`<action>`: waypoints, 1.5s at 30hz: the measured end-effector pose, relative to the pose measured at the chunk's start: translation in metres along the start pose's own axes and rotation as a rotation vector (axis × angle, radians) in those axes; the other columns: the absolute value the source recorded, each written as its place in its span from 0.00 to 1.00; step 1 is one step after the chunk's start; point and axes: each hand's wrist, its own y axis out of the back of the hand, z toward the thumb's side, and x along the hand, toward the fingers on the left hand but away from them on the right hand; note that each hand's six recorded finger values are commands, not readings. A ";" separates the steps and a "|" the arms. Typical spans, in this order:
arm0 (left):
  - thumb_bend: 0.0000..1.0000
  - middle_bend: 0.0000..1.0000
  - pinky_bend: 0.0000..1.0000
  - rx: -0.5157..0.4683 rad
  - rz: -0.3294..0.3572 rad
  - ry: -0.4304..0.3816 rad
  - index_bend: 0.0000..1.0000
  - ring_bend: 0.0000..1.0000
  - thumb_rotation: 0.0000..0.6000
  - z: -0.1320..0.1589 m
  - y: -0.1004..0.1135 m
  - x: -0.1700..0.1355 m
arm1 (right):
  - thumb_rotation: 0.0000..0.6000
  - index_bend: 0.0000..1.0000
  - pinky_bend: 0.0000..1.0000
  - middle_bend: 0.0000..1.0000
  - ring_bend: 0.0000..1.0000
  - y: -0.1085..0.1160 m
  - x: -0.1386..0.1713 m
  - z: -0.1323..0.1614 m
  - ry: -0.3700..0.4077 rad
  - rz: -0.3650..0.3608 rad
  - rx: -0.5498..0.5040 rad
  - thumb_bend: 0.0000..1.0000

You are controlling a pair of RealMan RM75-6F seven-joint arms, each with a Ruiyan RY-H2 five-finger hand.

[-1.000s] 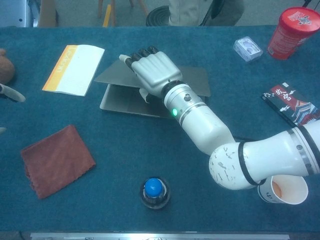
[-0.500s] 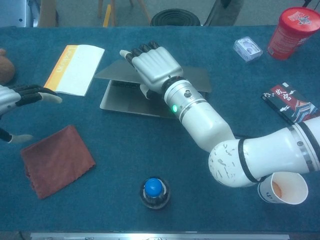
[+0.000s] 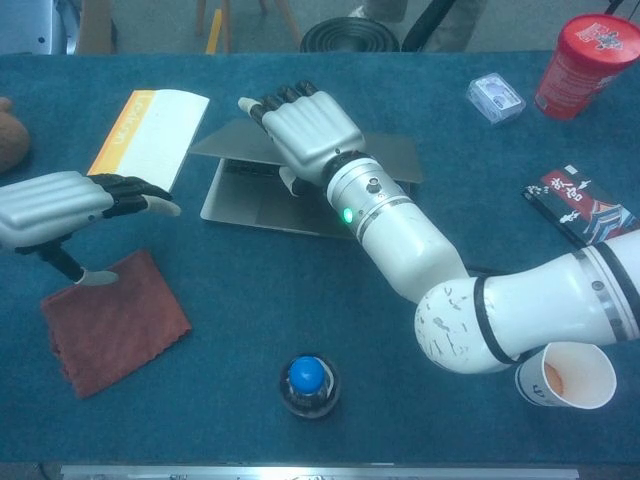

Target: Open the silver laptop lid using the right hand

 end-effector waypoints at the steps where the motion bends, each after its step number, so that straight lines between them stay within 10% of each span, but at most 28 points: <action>1: 0.22 0.07 0.09 0.002 0.001 -0.003 0.11 0.05 0.94 0.001 0.001 0.004 | 1.00 0.02 0.01 0.11 0.00 0.000 0.000 0.000 0.000 -0.001 -0.001 0.43; 45: 0.22 0.07 0.09 0.025 -0.085 0.009 0.10 0.05 0.88 0.013 -0.026 0.071 | 1.00 0.02 0.01 0.11 0.00 0.001 -0.004 -0.006 -0.013 0.000 0.010 0.43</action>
